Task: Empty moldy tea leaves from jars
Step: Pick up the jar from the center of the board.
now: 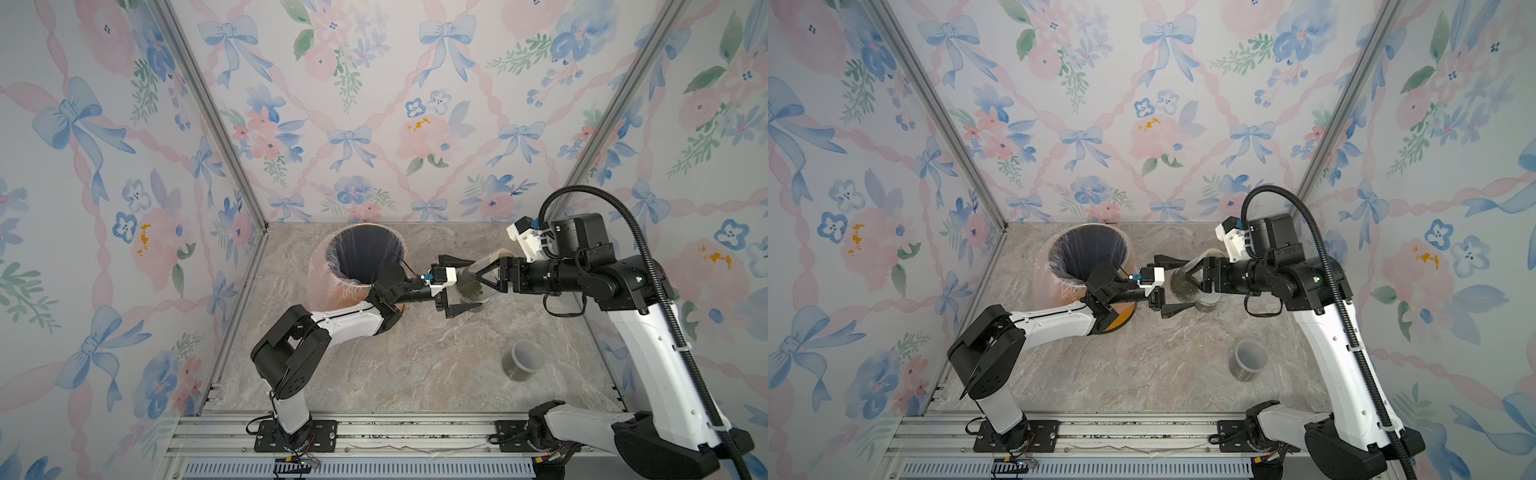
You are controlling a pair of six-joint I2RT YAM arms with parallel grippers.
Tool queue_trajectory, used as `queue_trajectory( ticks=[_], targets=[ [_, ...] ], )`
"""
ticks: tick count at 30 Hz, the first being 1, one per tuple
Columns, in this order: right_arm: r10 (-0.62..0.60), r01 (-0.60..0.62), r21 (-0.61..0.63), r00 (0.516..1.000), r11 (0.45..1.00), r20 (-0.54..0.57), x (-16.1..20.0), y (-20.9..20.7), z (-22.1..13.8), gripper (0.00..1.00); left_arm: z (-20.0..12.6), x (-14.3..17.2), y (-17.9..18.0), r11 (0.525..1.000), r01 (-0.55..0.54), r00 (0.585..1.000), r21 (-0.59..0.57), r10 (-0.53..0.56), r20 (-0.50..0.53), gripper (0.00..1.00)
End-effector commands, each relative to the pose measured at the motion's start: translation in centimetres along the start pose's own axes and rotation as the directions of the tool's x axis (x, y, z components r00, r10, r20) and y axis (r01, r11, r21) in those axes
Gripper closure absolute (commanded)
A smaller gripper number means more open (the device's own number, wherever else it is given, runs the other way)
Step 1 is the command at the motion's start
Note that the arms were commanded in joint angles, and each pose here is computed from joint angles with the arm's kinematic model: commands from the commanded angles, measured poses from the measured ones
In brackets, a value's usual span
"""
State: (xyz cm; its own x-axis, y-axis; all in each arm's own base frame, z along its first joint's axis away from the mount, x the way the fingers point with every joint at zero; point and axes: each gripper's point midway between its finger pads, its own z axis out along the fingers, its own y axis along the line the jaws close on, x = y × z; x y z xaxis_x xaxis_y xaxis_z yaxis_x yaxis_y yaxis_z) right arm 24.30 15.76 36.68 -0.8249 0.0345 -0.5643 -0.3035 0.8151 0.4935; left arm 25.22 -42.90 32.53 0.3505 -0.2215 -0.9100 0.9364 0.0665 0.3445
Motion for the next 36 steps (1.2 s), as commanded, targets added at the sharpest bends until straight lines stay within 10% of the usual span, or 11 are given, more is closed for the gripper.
queue_trajectory(
  ticks=[1, 9, 18, 24, 36],
  targets=[
    [-0.006, 0.012, -0.089, 0.998, 0.996, 0.066, -1.3, 1.8, -0.4, 0.66, 0.6, -1.6, 0.8, 1.0, -0.019, 0.999, -0.021, 0.02, 0.047, 0.04],
    [0.002, 0.007, -0.119, 0.997, 0.993, 0.076, -1.4, 2.2, -0.3, 0.66, 1.3, -1.7, 1.0, 1.0, -0.012, 0.998, -0.011, 0.013, 0.057, 0.13],
    [0.01, -0.002, -0.13, 0.998, 0.992, 0.061, -1.2, 2.0, 0.4, 0.64, 1.3, -1.6, 1.1, 0.999, -0.022, 0.998, -0.026, 0.023, 0.053, 0.5],
    [-0.004, 0.014, -0.121, 0.996, 0.993, 0.085, -1.2, 1.8, 0.2, 0.03, 0.4, -3.0, 1.6, 0.995, -0.039, 0.997, -0.094, 0.044, 0.056, 0.6],
    [0.095, -0.034, -0.207, 0.952, 0.978, 0.292, -2.7, 2.2, -3.1, 0.04, -2.6, -4.7, 5.4, 0.826, -0.242, 0.97, -0.509, 0.201, -0.135, 0.68]
  ],
)
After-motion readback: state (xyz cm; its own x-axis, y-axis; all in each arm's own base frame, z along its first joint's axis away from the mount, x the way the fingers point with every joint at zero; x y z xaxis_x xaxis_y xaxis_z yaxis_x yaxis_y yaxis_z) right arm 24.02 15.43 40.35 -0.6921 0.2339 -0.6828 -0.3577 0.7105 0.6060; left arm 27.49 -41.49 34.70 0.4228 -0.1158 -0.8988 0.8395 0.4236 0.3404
